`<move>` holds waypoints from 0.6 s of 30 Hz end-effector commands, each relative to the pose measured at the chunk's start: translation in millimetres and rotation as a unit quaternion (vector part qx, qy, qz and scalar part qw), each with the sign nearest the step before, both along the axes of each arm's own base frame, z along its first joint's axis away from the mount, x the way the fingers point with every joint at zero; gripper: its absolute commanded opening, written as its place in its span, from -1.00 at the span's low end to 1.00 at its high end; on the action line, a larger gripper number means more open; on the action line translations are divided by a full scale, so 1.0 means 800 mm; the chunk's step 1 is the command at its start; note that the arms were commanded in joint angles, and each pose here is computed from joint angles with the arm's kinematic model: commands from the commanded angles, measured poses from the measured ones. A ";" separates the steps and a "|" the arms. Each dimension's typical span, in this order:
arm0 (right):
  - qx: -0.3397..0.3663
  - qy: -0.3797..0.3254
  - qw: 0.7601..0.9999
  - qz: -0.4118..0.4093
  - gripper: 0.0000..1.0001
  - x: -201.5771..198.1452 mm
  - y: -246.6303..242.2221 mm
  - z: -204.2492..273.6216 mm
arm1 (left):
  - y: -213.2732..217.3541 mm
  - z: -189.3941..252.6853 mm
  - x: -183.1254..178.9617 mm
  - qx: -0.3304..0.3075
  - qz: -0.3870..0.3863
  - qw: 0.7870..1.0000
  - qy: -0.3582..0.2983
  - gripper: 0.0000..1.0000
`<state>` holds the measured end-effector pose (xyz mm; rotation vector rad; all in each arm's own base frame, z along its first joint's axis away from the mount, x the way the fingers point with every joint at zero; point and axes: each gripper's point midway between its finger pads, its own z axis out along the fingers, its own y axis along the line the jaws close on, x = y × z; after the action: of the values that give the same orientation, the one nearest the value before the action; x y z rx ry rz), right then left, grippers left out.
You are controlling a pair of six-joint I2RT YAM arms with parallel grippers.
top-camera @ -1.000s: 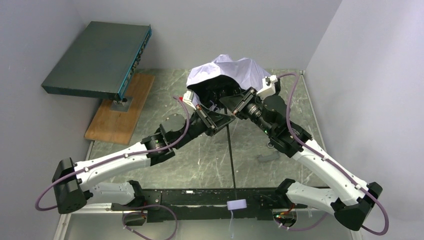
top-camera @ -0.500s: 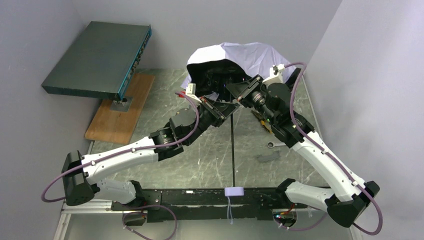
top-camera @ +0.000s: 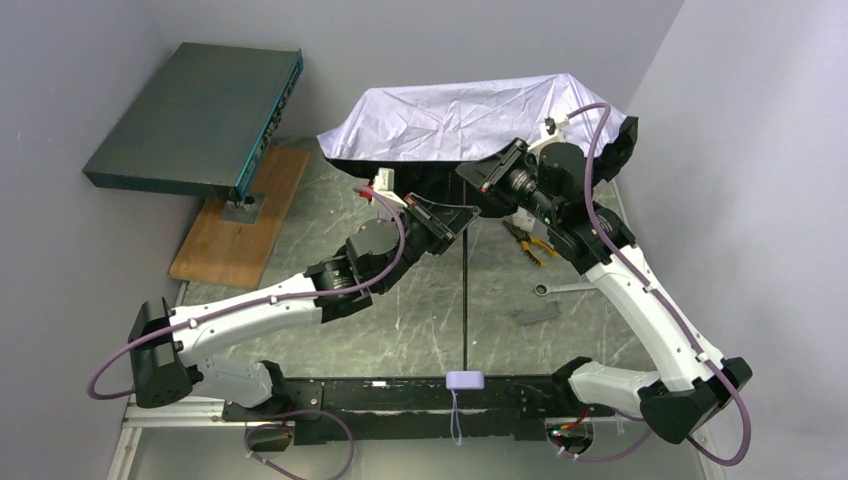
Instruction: Open the umbrella
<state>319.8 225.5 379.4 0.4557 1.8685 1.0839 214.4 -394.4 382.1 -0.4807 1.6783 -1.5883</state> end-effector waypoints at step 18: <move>0.081 -0.212 0.885 -0.407 -1.00 0.178 -0.236 0.198 | -0.057 0.015 -0.291 0.064 -0.419 0.904 -0.052 -1.00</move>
<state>351.9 202.9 391.6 0.5138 1.9636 0.9933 220.2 -408.4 392.6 -0.4517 1.6853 -1.5098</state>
